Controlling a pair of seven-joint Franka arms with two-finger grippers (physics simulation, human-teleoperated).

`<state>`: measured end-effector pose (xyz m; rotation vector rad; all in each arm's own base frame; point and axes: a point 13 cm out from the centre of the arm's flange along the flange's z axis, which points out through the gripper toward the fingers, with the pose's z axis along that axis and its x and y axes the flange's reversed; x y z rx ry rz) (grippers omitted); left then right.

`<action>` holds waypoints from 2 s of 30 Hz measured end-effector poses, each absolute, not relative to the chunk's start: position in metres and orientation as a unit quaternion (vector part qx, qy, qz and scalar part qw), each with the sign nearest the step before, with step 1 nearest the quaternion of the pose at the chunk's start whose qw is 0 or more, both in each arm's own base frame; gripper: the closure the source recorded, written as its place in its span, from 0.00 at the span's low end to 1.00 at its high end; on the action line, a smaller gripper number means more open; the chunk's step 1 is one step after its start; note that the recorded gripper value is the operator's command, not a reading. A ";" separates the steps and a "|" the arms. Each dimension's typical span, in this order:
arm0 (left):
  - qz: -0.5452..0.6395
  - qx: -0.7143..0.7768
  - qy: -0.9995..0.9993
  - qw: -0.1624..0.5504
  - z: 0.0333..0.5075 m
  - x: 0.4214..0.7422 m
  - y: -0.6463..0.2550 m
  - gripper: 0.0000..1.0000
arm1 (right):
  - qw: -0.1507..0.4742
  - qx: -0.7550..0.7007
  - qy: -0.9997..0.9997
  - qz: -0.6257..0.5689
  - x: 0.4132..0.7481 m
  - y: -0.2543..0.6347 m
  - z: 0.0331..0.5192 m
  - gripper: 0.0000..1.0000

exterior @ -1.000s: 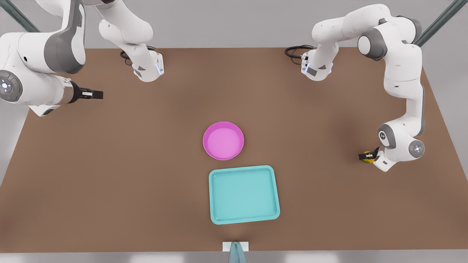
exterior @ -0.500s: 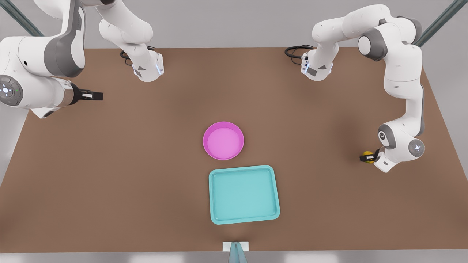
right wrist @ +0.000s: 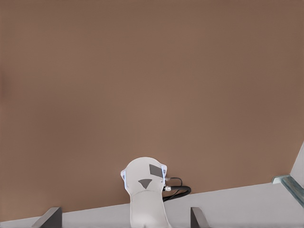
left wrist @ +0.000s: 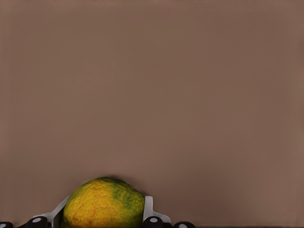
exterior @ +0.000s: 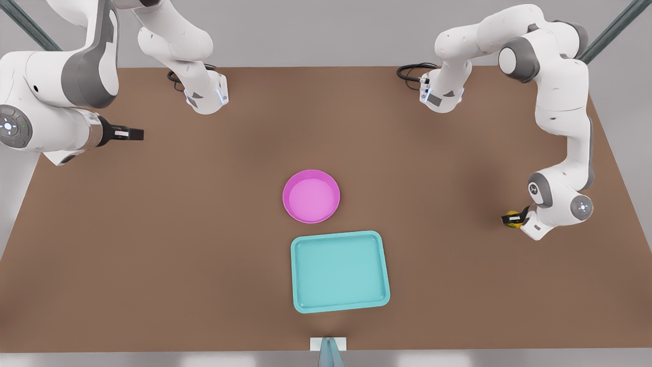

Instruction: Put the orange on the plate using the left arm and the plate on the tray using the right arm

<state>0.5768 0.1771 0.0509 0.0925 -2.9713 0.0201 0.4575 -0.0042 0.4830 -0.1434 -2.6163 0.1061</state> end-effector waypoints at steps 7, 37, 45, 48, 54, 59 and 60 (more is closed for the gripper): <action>-0.007 -0.154 -0.986 0.059 0.142 0.603 -0.136 0.41 | 0.258 -0.053 -0.964 0.039 0.460 -0.005 0.479 0.00; -0.012 0.142 -0.985 0.101 0.442 0.575 -0.048 0.00 | 0.220 0.078 -0.968 -0.092 0.474 0.315 0.077 0.00; -0.022 0.092 -0.988 0.121 0.444 0.565 -0.034 0.00 | 0.156 0.048 -0.978 -0.132 0.492 0.387 0.070 0.00; -0.022 0.076 -0.989 0.126 0.443 0.563 -0.034 0.00 | 0.154 0.034 -0.979 -0.133 0.493 0.390 0.055 0.00; -0.021 0.053 -0.990 0.131 0.443 0.561 -0.034 0.00 | 0.148 0.019 -0.980 -0.133 0.491 0.398 0.043 0.00; -0.019 0.039 -0.990 0.136 0.442 0.559 -0.033 0.00 | 0.146 0.010 -0.980 -0.133 0.491 0.400 0.040 0.25; -0.019 0.037 -0.990 0.137 0.442 0.559 -0.033 0.00 | 0.146 0.008 -0.980 -0.134 0.491 0.400 0.040 0.42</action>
